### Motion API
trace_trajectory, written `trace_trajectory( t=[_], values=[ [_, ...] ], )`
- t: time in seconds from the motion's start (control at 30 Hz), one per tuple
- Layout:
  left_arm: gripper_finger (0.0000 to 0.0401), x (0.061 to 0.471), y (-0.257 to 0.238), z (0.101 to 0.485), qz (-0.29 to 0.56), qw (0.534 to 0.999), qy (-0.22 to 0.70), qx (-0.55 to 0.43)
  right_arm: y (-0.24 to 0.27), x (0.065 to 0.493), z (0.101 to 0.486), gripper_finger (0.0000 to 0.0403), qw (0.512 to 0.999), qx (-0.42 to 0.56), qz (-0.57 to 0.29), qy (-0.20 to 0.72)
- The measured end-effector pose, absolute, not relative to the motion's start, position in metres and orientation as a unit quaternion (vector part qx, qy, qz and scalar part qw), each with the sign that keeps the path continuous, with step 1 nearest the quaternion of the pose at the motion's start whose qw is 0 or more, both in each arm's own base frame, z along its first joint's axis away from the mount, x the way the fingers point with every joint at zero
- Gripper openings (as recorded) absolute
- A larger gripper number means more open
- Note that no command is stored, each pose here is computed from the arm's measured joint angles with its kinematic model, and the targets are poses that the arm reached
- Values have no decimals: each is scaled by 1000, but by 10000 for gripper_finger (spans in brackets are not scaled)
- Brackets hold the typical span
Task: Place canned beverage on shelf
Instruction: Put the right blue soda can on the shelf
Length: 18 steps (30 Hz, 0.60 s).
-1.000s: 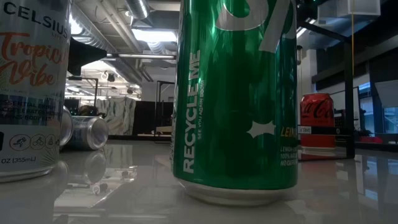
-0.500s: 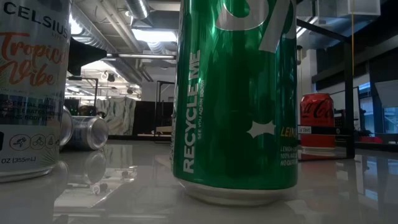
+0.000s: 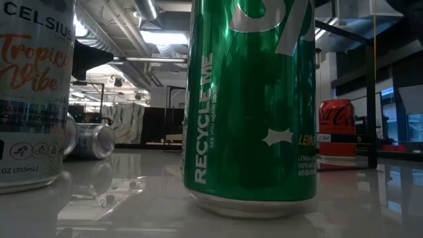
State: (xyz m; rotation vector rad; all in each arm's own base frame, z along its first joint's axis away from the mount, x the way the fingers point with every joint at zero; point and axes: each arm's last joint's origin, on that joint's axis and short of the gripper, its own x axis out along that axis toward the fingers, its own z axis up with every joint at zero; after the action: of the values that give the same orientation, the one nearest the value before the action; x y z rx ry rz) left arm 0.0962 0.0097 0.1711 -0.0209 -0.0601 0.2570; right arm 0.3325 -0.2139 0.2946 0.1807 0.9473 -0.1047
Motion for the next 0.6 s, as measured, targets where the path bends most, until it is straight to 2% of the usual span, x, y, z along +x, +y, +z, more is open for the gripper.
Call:
trace_trajectory(
  t=[0.6],
  values=[
    [0,96,10,171,128,991,-30,-10,-218,338,284,232,880,87,-56,464]
  ],
)
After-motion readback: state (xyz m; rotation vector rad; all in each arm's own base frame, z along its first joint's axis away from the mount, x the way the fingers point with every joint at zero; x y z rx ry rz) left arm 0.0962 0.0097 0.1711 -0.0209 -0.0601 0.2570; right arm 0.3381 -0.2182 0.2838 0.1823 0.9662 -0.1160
